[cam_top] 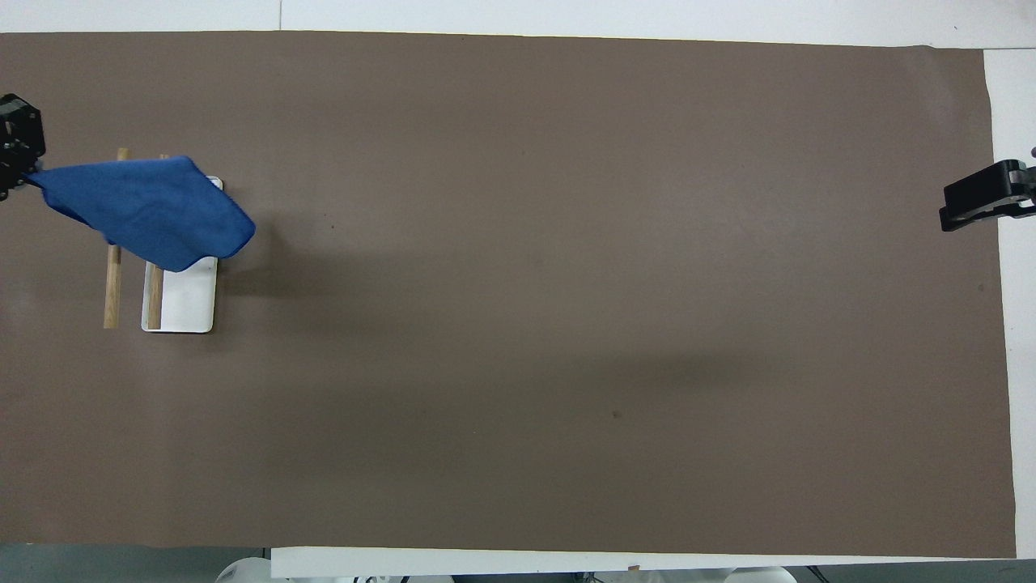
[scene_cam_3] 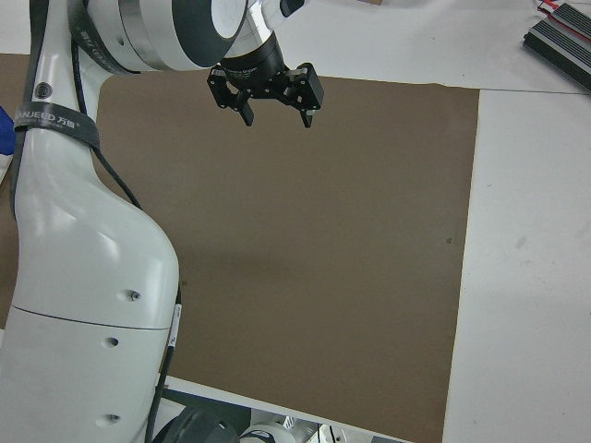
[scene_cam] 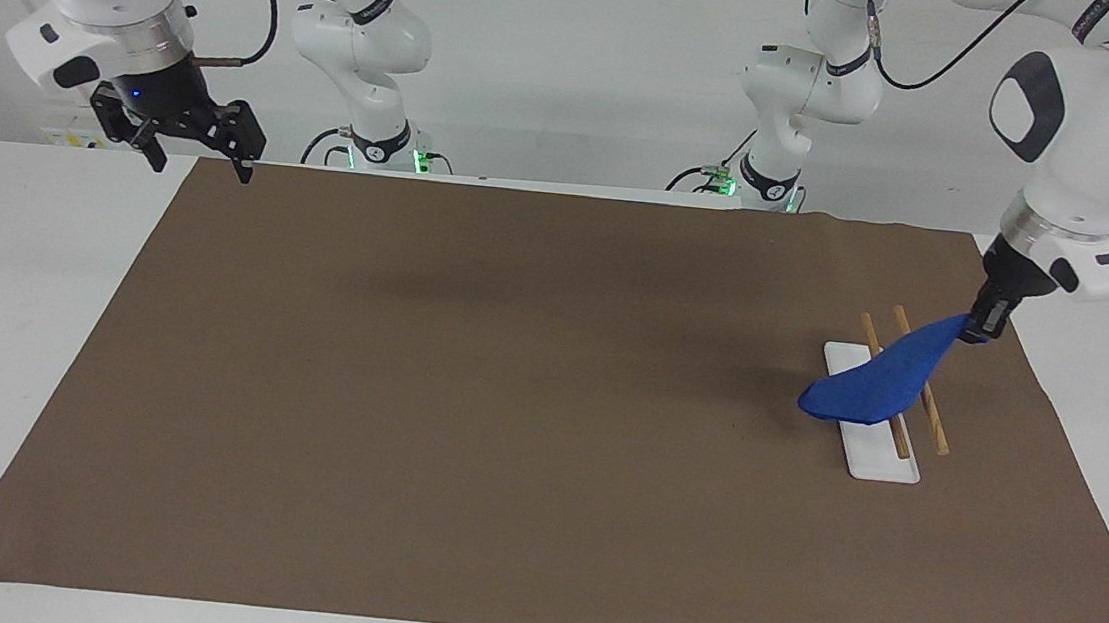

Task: Right arm passes towel to left arm to hang
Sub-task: 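Carry the towel with the left gripper over the white rack and lower it, then release the towel onto the rack and pull the left gripper back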

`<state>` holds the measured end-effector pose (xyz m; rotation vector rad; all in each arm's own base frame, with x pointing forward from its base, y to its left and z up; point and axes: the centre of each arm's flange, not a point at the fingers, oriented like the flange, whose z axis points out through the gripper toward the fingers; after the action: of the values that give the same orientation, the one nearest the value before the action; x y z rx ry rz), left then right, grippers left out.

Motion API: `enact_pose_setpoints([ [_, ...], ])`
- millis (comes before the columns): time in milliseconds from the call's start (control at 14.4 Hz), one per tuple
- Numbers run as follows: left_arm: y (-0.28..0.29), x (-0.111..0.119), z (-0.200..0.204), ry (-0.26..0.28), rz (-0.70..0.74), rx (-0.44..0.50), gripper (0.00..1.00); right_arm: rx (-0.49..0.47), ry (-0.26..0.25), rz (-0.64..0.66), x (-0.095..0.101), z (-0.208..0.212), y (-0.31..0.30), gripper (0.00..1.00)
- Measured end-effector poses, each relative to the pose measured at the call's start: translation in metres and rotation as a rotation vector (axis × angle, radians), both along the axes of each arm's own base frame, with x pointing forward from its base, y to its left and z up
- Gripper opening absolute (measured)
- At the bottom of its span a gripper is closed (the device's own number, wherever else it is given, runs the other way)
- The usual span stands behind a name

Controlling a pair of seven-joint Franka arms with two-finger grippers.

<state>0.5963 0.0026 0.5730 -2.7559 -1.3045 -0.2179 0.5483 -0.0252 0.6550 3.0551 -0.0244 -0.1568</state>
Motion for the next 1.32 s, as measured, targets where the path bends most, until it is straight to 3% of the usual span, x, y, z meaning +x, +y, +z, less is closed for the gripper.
enact_pose_setpoints([
  [418,0.085,0.000,-0.027,-0.076,0.006,0.032,0.02,0.004,0.037,-0.005,-0.009,-0.007,-0.005,1.00],
  [696,0.108,-0.020,-0.055,-0.099,-0.021,0.022,0.02,0.006,0.042,-0.007,-0.010,-0.010,-0.005,1.00],
  [1114,0.092,-0.029,-0.088,-0.082,-0.056,0.010,0.02,0.004,0.032,-0.004,-0.013,-0.016,-0.005,1.00],
  [1323,0.087,-0.034,-0.104,-0.050,-0.076,0.005,0.02,0.004,0.024,-0.004,-0.013,-0.014,-0.005,1.00],
])
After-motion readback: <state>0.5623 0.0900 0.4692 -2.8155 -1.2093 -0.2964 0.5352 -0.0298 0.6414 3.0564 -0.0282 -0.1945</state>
